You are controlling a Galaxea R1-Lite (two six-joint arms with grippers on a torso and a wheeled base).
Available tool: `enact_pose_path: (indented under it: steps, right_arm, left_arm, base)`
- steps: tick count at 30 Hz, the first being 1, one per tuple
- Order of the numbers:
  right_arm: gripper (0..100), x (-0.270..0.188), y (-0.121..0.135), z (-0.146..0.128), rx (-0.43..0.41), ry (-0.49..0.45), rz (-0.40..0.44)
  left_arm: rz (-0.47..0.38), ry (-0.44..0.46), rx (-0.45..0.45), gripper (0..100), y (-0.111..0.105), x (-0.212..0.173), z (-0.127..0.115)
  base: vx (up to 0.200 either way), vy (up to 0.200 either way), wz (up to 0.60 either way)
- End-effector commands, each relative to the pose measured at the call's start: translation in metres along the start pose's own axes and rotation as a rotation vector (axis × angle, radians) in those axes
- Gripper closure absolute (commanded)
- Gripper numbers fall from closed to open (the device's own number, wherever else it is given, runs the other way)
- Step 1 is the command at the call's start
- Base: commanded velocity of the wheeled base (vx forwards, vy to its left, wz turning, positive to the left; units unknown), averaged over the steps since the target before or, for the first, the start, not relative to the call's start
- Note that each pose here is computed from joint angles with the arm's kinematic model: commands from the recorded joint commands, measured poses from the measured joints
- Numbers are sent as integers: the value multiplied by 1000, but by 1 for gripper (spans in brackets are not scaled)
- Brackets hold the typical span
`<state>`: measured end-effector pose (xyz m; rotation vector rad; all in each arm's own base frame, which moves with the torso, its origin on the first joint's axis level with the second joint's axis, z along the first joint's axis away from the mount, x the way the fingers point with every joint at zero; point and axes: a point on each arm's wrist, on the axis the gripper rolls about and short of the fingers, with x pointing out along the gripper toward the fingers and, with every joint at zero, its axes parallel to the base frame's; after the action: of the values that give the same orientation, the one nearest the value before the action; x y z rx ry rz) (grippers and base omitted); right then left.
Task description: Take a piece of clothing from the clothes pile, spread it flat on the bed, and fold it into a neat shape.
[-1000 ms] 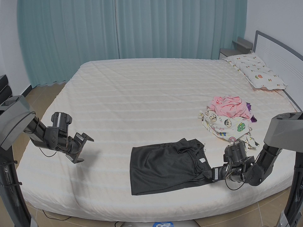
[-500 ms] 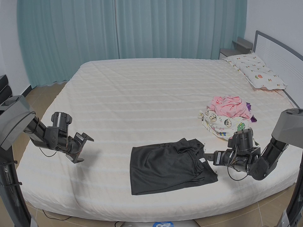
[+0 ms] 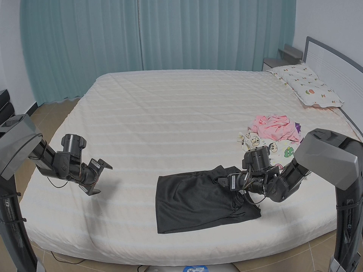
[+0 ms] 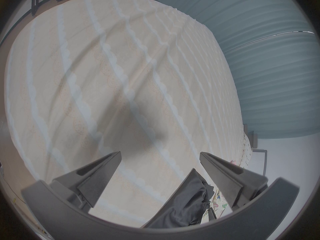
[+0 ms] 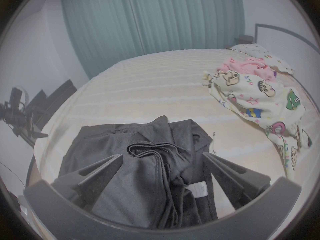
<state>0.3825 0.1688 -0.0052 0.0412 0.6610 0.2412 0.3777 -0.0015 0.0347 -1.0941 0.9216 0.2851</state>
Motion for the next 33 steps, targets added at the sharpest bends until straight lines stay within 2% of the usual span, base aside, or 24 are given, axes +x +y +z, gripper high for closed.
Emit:
enact_pose_path:
  steps: [1, 7, 8, 14, 24, 28, 30, 33]
  right_arm:
    - [0, 30, 8, -12, -40, 26, -17]
    - [0, 43, 3, -13, -33, 17, -51]
    - [0, 48, -7, -10, -18, 1, -98]
    - [0, 47, -33, 4, 39, -44, -164]
    - [0, 37, -66, 21, 204, -95, -222]
    - [0, 26, -62, 37, 282, -139, -180]
    - [0, 23, -56, 42, 311, -145, -128]
    - [0, 22, -39, 43, 302, -127, -27]
  left_arm:
    - [-1, -1, 0, 0, 0, 0, 0]
    - [-1, -1, 0, 0, 0, 0, 0]
    - [1, 0, 0, 0, 0, 0, 0]
    - [-1, -1, 0, 0, 0, 0, 0]
    - [-1, -1, 0, 0, 0, 0, 0]
    - [-1, -1, 0, 0, 0, 0, 0]
    - [-1, -1, 0, 0, 0, 0, 0]
    - [1, 0, 0, 0, 0, 0, 0]
  base:
    - [0, 0, 0]
    - [0, 0, 0]
    - [0, 0, 0]
    - [0, 0, 0]
    - [0, 0, 0]
    - [0, 0, 0]
    - [0, 0, 0]
    - [0, 0, 0]
